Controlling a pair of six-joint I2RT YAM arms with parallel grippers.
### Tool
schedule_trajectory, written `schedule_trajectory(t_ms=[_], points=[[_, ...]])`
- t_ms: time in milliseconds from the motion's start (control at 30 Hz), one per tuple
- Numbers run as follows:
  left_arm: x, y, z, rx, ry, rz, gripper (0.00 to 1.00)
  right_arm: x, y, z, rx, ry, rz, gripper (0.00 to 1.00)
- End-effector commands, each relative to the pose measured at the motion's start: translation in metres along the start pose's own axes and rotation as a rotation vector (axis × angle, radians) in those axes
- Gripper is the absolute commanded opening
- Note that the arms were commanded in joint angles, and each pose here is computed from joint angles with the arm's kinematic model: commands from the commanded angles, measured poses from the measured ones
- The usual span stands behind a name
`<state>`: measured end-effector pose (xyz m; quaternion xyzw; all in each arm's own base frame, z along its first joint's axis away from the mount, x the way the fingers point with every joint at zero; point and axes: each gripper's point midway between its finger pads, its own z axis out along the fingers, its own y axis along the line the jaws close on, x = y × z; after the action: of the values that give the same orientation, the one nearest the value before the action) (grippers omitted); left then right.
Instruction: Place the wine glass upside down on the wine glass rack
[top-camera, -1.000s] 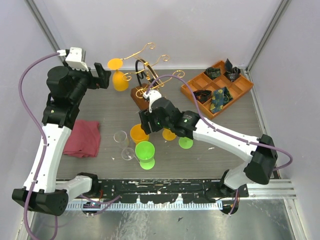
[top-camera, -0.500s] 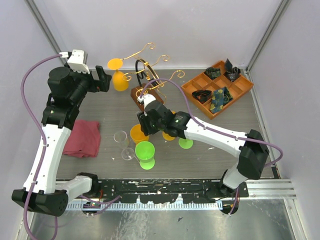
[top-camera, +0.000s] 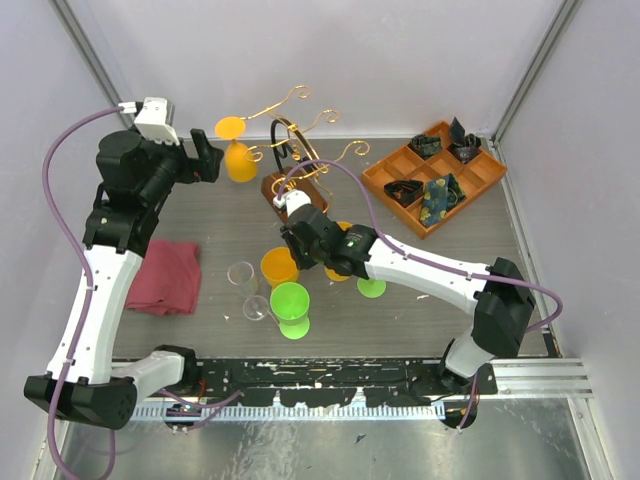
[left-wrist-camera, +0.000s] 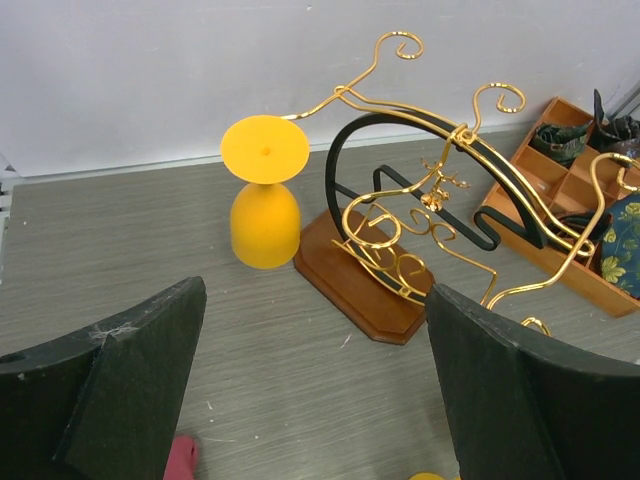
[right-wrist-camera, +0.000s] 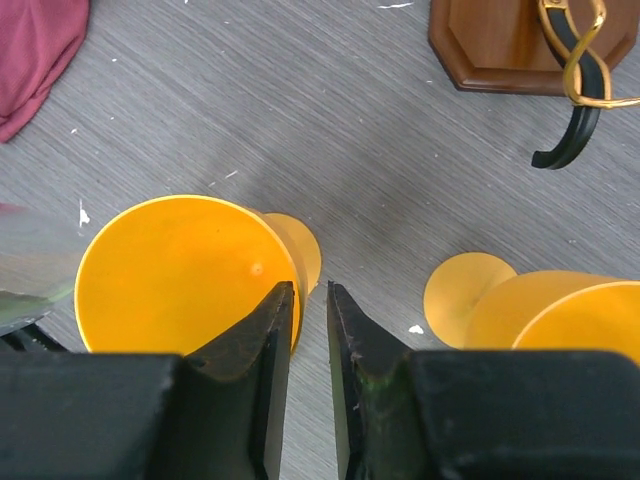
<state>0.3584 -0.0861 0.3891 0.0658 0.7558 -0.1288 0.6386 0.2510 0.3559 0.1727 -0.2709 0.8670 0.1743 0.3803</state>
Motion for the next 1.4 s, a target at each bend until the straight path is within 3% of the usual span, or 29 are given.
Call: schedule_trajectory(t_ms=[0, 300, 500, 767, 1067, 1233, 1367], points=[[-0.017, -0.003, -0.003, 0.003, -0.027, -0.028, 0.97, -0.023, -0.004, -0.011, 0.035, -0.073, -0.009, 0.24], [-0.022, -0.012, -0.002, 0.036, -0.005, -0.075, 0.96, -0.032, -0.019, -0.029, 0.098, -0.127, 0.002, 0.01], [-0.027, -0.019, -0.001, 0.062, 0.026, -0.128, 0.96, -0.069, -0.036, -0.074, 0.157, -0.268, 0.022, 0.01], [-0.037, -0.023, -0.003, 0.034, 0.064, -0.278, 0.96, -0.136, -0.055, -0.185, 0.140, -0.614, 0.040, 0.01], [-0.050, -0.026, -0.006, 0.009, -0.024, -0.684, 0.95, -0.178, -0.043, -0.264, 0.002, -0.903, -0.010, 0.01], [-0.052, -0.032, -0.011, 0.037, -0.080, -1.046, 0.92, -0.197, -0.043, -0.280, 0.028, -1.074, -0.092, 0.01], [-0.042, -0.036, -0.009, 0.075, -0.085, -1.323, 0.89, -0.212, -0.049, -0.296, 0.097, -1.283, -0.113, 0.01]])
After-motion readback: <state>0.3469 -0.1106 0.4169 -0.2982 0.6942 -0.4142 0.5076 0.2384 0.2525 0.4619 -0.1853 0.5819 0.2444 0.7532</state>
